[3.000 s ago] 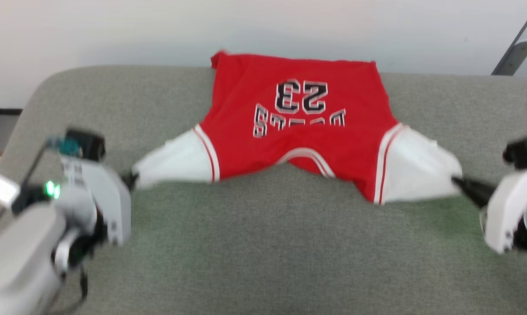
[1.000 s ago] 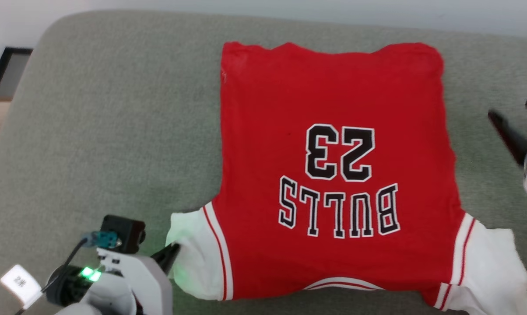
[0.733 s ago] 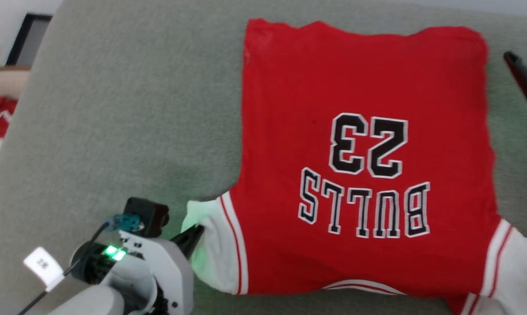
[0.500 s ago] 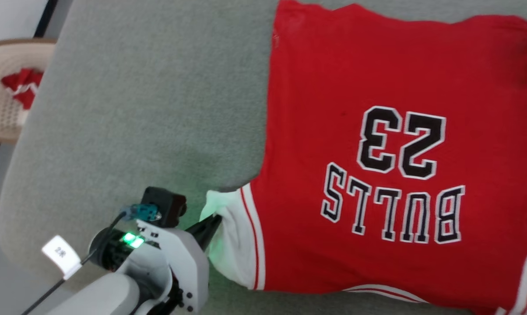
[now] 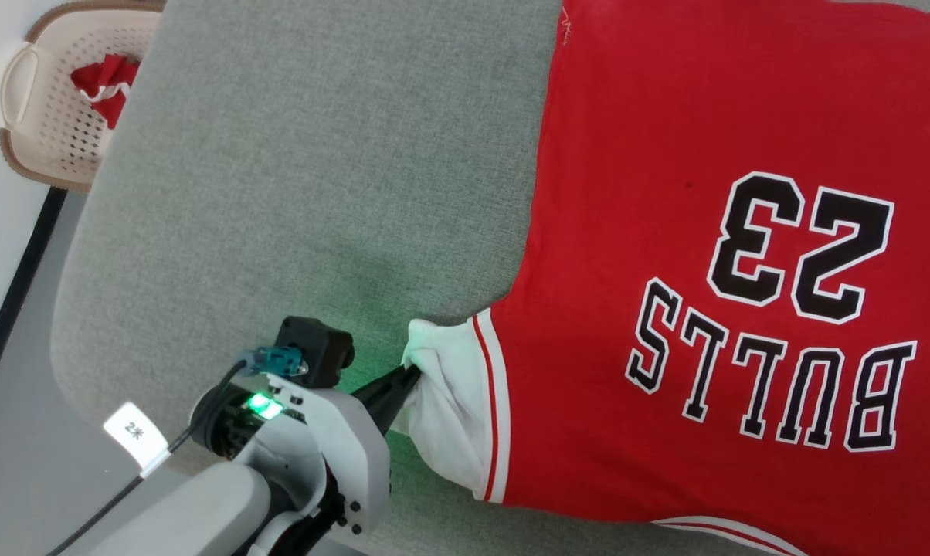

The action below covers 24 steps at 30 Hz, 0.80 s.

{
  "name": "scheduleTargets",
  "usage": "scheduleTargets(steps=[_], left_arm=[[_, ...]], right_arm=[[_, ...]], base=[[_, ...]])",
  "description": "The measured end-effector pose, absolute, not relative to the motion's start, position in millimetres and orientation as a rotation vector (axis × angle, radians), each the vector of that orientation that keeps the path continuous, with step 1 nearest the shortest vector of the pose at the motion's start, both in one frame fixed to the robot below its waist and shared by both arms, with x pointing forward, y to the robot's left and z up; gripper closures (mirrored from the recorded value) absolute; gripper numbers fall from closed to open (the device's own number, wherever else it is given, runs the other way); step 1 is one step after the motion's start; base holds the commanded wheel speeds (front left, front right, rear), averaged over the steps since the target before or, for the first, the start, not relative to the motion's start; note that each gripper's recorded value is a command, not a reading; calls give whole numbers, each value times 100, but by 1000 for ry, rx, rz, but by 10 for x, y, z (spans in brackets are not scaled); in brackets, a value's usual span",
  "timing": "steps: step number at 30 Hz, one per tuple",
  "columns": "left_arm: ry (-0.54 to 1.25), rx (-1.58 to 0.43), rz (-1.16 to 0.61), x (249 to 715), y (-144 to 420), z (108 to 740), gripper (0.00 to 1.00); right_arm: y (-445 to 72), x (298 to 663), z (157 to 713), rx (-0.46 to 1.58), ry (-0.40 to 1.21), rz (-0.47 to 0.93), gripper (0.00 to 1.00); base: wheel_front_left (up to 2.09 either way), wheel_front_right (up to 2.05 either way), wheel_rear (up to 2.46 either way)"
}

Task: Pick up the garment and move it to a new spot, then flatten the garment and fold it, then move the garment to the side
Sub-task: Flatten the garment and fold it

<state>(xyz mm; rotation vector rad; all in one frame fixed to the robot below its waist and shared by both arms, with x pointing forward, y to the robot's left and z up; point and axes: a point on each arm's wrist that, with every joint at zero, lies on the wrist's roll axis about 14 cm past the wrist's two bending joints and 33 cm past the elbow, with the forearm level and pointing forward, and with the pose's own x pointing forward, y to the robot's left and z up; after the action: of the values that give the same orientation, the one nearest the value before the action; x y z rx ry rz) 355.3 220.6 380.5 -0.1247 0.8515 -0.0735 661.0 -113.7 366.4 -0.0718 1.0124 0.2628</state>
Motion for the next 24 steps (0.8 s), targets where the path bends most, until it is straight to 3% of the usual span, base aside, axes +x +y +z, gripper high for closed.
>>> scheduleTargets(steps=[13, 24], left_arm=[[830, -98, -79, 3626, 2291, 3855, 100], [800, -62, -146, 3742, 2175, 4001, 100]], right_arm=[[-1246, 6288, 3815, -174, 1047, 288, 100], [-1579, 5527, 3970, -191, 1037, 385, 100]], base=[[0, 0, 0], [0, 0, 0]])
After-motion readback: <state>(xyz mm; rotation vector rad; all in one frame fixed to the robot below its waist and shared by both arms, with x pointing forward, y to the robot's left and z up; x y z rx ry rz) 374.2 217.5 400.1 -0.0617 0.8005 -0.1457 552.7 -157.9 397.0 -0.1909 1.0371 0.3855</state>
